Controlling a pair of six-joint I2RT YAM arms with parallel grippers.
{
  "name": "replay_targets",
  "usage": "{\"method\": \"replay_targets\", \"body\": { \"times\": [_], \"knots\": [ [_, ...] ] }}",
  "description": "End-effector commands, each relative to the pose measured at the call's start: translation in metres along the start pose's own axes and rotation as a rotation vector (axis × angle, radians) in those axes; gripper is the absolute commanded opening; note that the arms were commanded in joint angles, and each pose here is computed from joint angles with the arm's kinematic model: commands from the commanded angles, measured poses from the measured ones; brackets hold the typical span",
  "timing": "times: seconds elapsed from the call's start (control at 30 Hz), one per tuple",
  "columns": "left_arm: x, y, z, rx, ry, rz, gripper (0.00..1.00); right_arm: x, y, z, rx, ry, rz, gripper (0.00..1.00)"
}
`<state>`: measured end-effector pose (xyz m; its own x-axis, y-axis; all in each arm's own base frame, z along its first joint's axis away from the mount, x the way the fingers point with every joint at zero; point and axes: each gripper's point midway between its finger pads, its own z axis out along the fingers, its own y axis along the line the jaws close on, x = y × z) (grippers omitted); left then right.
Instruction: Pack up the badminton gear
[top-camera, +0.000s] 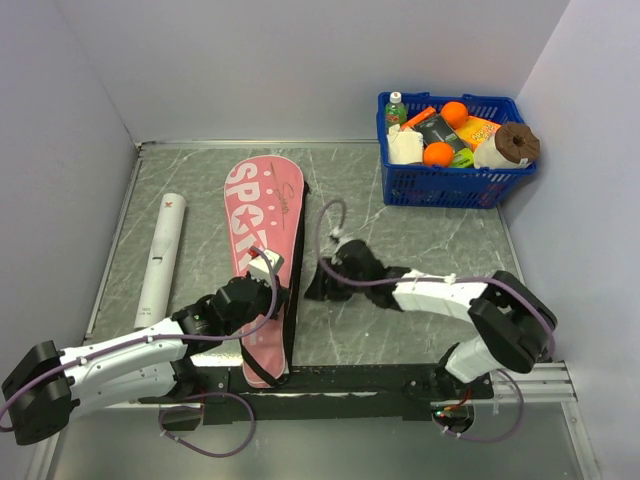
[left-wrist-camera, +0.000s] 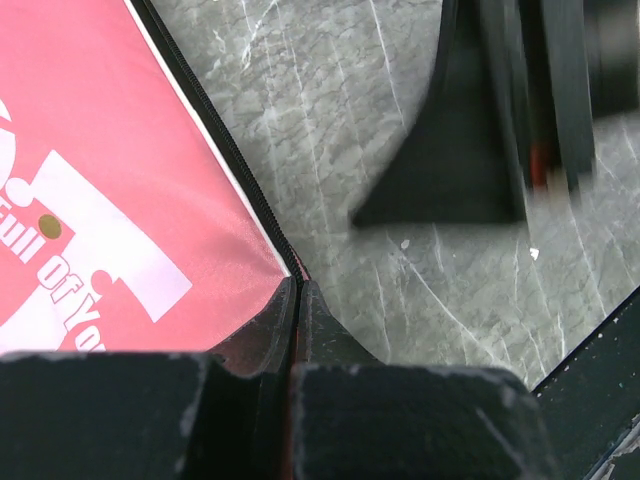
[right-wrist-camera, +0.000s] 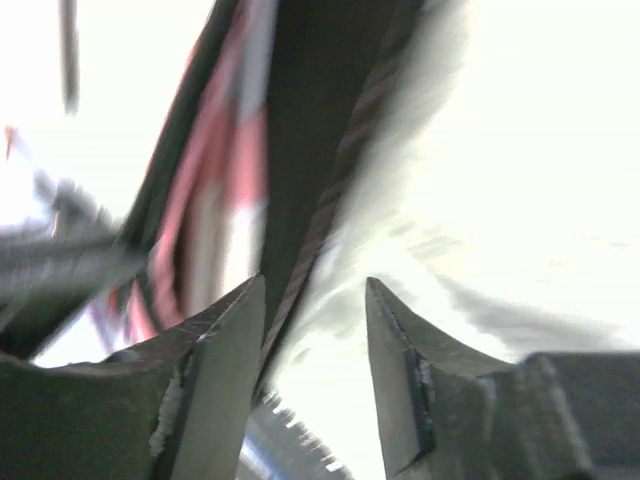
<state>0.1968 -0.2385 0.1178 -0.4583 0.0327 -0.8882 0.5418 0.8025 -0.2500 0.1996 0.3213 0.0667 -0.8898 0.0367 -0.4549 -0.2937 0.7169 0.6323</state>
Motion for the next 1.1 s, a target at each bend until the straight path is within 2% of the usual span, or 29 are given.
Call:
{"method": "replay_targets", "body": {
  "times": [0.0,0.2,0.33,0.57,0.87,0.97,1.07],
  "knots": [
    [-0.021,-0.012,0.003,0.038,-0.078,-0.015,0.01,-0.059,-0.048,-0.016,0.190,-0.148,0.031,0.54],
    [-0.020,-0.017,0.004,0.068,-0.071,-0.009,0.01,-0.123,-0.046,0.006,0.122,-0.229,0.102,0.58],
    [-0.017,-0.023,0.005,0.099,-0.071,-0.013,0.01,-0.162,-0.033,0.024,0.014,-0.287,0.127,0.59],
    [-0.013,-0.026,0.007,0.116,-0.062,0.007,0.01,-0.220,-0.018,0.056,-0.055,-0.343,0.128,0.61],
    [-0.013,-0.030,0.005,0.145,-0.065,0.022,0.01,-0.241,-0.025,0.108,-0.077,-0.300,0.176,0.60],
    [-0.013,-0.031,0.004,0.151,-0.066,0.023,0.01,-0.246,-0.027,0.117,-0.074,-0.298,0.202,0.49],
    [-0.014,-0.030,0.003,0.140,-0.064,0.021,0.01,-0.252,-0.033,0.117,-0.057,-0.307,0.222,0.26]
  ]
}}
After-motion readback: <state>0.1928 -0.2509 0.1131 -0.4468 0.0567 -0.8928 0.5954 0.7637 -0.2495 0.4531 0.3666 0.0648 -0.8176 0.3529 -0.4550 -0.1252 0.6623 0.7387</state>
